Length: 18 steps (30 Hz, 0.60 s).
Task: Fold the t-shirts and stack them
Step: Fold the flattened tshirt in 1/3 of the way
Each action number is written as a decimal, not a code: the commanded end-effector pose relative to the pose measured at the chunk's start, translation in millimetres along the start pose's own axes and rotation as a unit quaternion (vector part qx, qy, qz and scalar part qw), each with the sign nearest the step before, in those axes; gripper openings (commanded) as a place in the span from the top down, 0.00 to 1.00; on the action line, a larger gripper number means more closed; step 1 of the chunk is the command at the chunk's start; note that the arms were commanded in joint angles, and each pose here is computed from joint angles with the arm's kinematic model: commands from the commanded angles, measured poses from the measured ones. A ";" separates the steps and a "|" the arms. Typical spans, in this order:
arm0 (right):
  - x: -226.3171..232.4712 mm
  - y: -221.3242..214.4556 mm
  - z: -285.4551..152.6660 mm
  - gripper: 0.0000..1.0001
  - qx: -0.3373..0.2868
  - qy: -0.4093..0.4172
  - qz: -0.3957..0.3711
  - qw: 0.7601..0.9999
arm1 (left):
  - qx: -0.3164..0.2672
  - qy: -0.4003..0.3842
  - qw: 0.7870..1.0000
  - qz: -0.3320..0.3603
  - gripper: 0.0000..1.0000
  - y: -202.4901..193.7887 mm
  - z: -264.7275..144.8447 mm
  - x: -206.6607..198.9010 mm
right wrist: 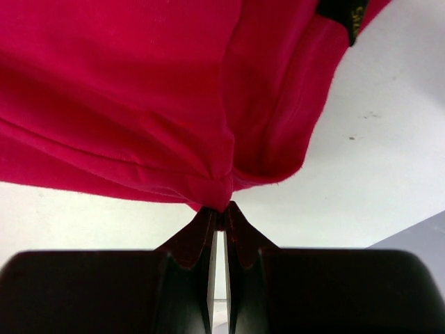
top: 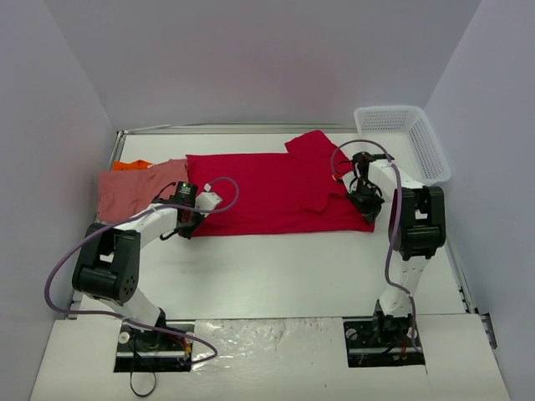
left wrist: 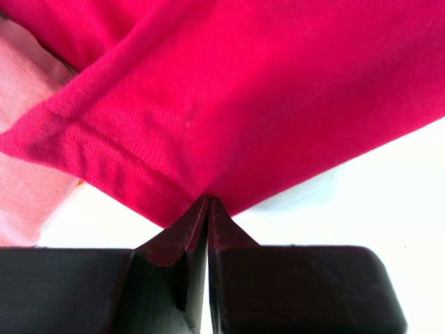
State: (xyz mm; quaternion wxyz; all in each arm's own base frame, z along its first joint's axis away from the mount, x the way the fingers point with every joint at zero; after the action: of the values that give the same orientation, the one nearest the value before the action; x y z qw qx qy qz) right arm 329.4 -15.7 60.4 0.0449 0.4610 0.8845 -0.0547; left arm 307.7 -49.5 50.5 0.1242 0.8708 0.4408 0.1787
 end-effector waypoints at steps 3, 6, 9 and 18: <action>0.6 -18.7 9.9 1.00 0.056 0.007 -0.003 0.998 | 0.013 0.005 1.000 0.006 0.98 -6.7 -13.5 0.6; 1.2 -17.8 12.9 0.92 0.058 0.012 -0.001 0.998 | 0.012 0.004 1.000 0.005 0.98 -4.1 -13.1 0.6; -2.2 -13.2 7.8 0.79 0.049 0.005 0.001 0.999 | 0.011 0.005 1.000 0.005 0.98 -1.3 -15.8 2.1; -21.6 7.6 -42.9 0.64 -0.007 -0.022 0.013 1.000 | -0.017 0.018 1.000 0.006 0.98 20.3 -46.6 13.2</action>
State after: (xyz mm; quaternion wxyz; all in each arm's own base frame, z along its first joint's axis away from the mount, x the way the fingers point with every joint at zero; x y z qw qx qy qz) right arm 342.9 -19.8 64.4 0.0463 0.4656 0.8811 -0.0688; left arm 299.2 -45.6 62.4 0.1079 0.8739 0.4428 0.1690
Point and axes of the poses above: each gripper's point midway between its finger pads, its own z axis out along the fingers, its own x axis along the line the jaws close on, y = z × x, the point moved 3 cm from there along -z, back along the fingers, and after that the axes turned 5 degrees about -z, right-handed, at the moved point
